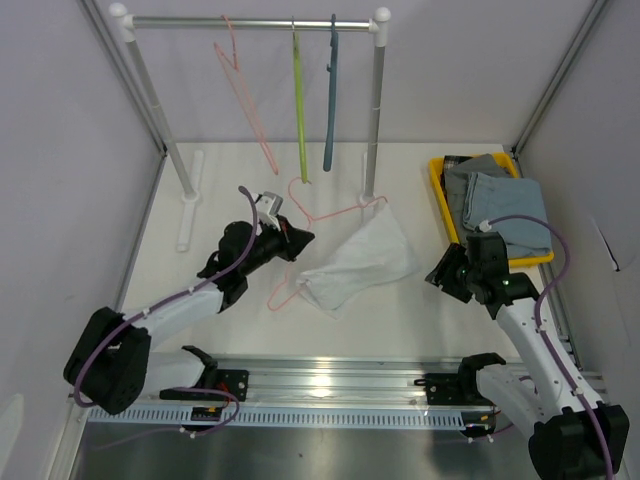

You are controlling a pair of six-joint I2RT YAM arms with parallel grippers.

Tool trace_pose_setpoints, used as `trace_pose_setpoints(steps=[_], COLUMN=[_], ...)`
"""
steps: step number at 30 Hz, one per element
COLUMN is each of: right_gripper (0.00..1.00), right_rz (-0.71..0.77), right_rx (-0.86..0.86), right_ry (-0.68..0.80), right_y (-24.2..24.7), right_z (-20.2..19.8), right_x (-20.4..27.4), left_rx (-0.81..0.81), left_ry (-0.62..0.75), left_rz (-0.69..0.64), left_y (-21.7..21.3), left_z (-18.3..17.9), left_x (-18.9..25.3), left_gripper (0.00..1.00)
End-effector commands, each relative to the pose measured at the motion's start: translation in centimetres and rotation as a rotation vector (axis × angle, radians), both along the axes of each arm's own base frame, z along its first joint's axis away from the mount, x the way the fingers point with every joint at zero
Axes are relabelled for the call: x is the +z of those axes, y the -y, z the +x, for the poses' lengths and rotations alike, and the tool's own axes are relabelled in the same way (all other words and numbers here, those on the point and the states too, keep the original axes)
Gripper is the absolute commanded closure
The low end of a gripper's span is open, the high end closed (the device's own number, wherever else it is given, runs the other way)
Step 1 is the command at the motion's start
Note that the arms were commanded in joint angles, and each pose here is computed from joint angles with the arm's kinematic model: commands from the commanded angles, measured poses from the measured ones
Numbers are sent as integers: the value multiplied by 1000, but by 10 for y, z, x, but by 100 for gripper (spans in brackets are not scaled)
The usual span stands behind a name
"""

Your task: Place the skirt on the hanger

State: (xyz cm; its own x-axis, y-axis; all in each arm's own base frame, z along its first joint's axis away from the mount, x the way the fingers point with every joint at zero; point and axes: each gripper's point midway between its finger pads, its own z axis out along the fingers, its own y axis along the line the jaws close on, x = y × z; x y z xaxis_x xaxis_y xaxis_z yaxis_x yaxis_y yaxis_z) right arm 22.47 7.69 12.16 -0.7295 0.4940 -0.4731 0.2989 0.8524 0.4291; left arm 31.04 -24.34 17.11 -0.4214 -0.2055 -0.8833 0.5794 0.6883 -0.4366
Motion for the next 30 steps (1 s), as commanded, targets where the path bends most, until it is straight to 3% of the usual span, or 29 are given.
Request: trace_pose_setpoints(steps=[1,7,14,20,25,30], right_gripper=[39,26,24,25,32,40], right_rz=[30,21,33,52,59,91], right_rx=[22,37,58,91,246,538], right_ry=[34,81,131,177,288,438], right_y=[-6,-6,-10,-20,-78,-190], right_z=[7,13,19,24,15,-35], right_x=[3,17,40,57,78,88], left_rx=[-6,16,210,214,220,243], left_ry=[93,65,-13,-28,-90,-105], left_rz=[-33,-16,74,72,84,56], left_y=[7,1,-54,-70,-70,-67], left_z=[-13,-40,-58,-82,-84,-79], left_x=[40,46,65,62,39,35], left_gripper=[100,100,100,100,100,100])
